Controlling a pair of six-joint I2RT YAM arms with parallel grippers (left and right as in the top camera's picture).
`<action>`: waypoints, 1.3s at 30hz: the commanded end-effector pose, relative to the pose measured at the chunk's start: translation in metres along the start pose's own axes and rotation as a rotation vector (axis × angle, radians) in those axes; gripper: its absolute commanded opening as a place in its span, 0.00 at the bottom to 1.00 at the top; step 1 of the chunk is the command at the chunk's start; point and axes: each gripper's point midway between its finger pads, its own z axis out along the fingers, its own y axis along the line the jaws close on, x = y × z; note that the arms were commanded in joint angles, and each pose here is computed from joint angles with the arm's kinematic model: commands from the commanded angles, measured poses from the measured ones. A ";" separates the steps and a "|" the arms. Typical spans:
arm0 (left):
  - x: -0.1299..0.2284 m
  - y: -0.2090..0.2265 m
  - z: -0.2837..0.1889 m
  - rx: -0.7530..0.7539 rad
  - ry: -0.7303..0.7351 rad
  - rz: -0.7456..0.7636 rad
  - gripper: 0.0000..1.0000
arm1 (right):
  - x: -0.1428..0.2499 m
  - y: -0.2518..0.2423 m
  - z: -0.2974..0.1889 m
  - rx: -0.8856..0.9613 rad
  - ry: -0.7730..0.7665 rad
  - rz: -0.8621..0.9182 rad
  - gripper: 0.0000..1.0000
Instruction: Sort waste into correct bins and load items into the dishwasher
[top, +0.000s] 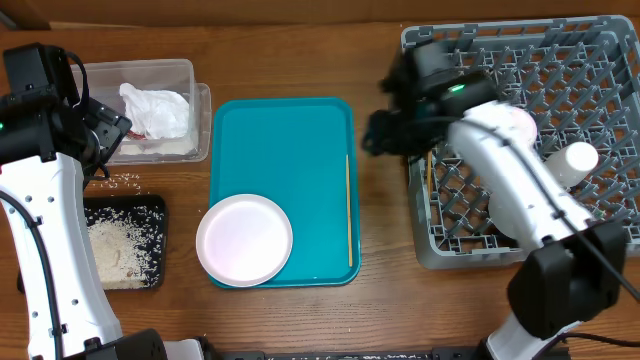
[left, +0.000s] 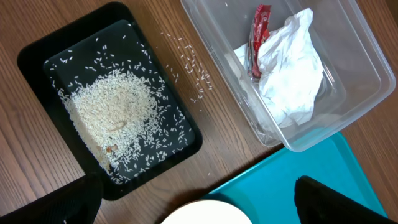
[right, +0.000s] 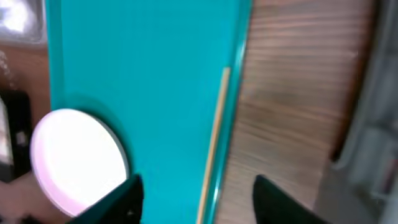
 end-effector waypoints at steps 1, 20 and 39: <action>-0.002 -0.001 0.002 -0.002 0.000 -0.013 1.00 | 0.008 -0.007 0.022 0.224 -0.063 0.150 0.65; -0.002 -0.001 0.002 -0.002 0.000 -0.013 1.00 | 0.076 0.002 0.146 0.380 0.081 0.148 0.55; -0.002 -0.001 0.002 -0.002 0.000 -0.013 1.00 | 0.009 -0.019 0.042 0.466 -0.070 0.235 0.04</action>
